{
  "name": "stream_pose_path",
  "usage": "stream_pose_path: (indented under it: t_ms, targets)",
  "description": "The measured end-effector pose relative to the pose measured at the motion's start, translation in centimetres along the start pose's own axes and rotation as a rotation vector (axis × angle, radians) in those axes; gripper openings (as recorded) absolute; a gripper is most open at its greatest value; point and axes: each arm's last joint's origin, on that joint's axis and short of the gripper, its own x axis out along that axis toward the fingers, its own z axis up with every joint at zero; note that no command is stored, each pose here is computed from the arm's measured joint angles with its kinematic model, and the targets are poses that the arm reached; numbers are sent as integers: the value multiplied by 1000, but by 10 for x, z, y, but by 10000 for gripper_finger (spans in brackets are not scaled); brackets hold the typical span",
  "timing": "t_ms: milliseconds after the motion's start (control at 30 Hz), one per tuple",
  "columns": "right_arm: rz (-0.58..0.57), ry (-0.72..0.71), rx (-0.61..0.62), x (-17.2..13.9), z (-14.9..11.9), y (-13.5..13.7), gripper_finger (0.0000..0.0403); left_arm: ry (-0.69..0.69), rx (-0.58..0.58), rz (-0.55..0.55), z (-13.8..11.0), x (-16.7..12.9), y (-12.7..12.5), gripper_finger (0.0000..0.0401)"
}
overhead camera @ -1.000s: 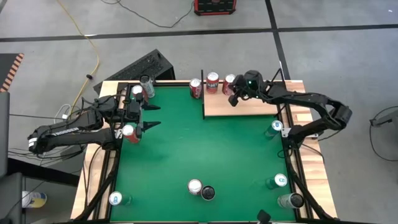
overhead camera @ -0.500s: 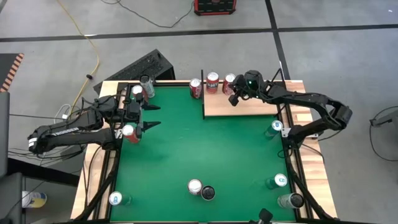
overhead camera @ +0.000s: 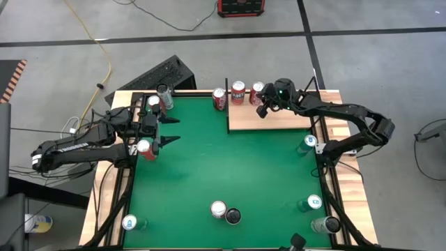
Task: Place canned beverage on shelf
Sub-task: Put the center red white soda can on the shelf, then put the bottom right blue soda can on the shelf
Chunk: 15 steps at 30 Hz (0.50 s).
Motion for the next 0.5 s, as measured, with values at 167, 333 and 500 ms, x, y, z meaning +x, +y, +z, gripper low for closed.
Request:
stream_pose_path:
  t_ms: [167, 333, 500]
  targets:
    - [52, -14, 6, -25, 16, 6, 18, 0, 0, 0, 0, 0, 0, 297]
    - [153, 35, -23, -72, 34, 26, 21, 0, 25, 1, 0, 0, 0, 297]
    - [264, 112, -2, -120, 37, 45, 23, -2, 55, 5, 0, 0, 0, 297]
